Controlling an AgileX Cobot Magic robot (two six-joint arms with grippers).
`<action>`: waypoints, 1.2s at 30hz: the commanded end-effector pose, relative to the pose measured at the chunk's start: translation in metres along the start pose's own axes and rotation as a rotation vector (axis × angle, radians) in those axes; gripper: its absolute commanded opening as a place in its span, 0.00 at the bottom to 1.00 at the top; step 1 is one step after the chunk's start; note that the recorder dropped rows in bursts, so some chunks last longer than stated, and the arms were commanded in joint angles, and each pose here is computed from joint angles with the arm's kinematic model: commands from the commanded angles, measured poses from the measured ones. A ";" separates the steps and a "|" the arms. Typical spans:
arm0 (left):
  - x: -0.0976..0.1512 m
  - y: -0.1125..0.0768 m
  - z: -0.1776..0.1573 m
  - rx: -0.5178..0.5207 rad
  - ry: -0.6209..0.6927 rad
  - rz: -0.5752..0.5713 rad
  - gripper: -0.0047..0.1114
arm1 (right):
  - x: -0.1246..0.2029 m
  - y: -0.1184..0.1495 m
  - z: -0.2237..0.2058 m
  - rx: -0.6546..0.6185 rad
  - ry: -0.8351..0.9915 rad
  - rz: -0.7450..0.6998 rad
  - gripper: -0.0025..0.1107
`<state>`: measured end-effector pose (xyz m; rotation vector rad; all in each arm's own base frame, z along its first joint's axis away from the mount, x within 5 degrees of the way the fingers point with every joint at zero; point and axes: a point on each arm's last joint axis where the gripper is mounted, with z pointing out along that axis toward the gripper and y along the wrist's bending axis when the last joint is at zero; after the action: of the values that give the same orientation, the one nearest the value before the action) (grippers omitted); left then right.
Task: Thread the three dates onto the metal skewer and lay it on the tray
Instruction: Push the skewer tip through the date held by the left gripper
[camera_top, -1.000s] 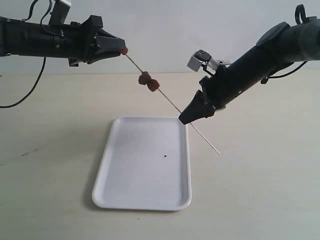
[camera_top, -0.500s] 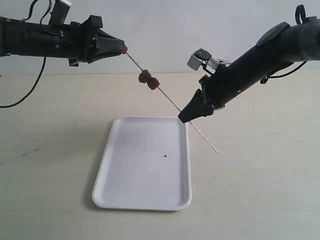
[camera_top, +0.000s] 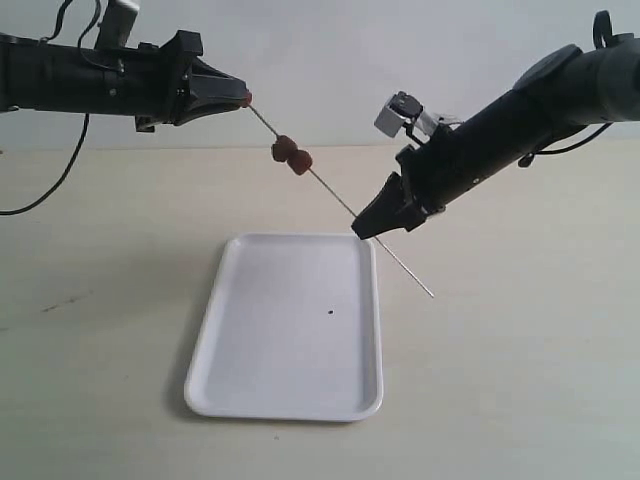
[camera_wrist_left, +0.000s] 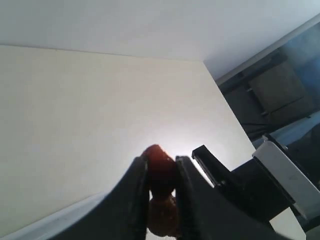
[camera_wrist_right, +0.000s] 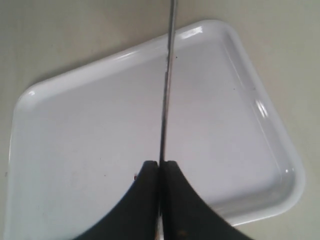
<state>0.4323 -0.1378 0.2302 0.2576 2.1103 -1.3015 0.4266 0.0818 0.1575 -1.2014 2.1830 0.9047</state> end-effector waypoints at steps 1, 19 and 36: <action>0.000 -0.002 -0.001 -0.002 0.010 0.021 0.20 | -0.008 0.004 -0.001 -0.035 -0.074 -0.026 0.02; 0.010 -0.016 0.016 0.008 0.047 0.051 0.20 | -0.021 0.003 -0.003 -0.035 -0.209 0.039 0.02; 0.009 -0.015 0.015 0.010 0.035 0.042 0.33 | -0.021 0.000 -0.003 -0.001 -0.217 0.046 0.02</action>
<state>0.4270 -0.1574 0.2294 0.3056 2.1257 -1.2702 0.4349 0.0892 0.1647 -1.0236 2.0820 1.0151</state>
